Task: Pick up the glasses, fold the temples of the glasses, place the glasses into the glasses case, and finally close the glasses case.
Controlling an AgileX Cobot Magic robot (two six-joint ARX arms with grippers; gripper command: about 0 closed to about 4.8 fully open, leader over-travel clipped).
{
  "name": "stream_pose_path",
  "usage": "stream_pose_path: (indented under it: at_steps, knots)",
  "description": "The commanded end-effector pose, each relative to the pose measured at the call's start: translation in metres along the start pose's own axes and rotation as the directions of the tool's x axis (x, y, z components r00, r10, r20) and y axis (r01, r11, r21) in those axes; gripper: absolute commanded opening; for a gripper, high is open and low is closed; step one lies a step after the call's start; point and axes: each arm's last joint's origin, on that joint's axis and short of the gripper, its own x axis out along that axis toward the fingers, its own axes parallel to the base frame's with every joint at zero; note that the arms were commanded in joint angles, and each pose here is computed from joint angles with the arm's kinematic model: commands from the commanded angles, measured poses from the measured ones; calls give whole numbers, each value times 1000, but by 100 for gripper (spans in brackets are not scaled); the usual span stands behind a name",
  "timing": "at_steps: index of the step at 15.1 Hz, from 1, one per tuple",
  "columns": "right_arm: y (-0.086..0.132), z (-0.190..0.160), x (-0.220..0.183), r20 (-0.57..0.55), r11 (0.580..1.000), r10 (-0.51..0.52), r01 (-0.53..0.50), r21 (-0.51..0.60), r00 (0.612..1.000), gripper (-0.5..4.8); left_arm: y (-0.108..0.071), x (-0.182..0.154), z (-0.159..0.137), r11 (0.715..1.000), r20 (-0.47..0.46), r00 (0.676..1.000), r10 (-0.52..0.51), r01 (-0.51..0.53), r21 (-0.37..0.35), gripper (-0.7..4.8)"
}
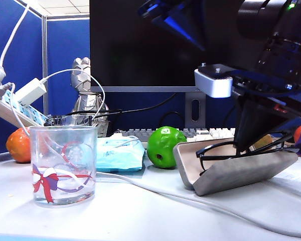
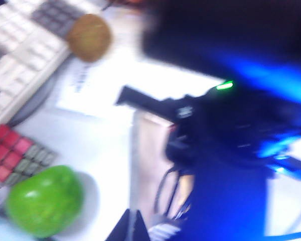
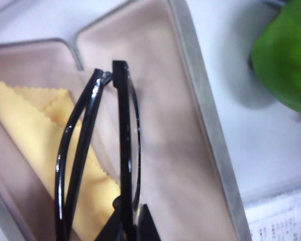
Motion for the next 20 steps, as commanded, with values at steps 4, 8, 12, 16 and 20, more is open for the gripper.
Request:
stream_pose_path:
  at_steps: [4, 8, 12, 16, 20]
  knots:
    - [-2, 7, -12, 27, 997, -67, 68, -38, 997, -6, 8, -2, 1, 1000, 18, 1000, 13, -12, -17, -5]
    - [-6, 11, -12, 43, 989, -109, 113, -92, 993, -6, 8, -2, 1, 1000, 22, 1000, 14, -14, -16, -5]
    - [-9, 17, -17, 66, 979, -162, 168, -111, 985, -6, 8, -2, 1, 1000, 21, 1000, 14, -14, -16, -4]
    - [-8, 19, -30, 80, 973, -205, 212, -89, 975, -5, 8, -2, 1, 1000, 21, 1000, 14, -14, -17, -5]
    - [-9, 20, -33, 81, 968, -226, 233, -93, 971, -6, 8, -2, 1, 1000, 22, 1000, 14, -14, -16, -5]
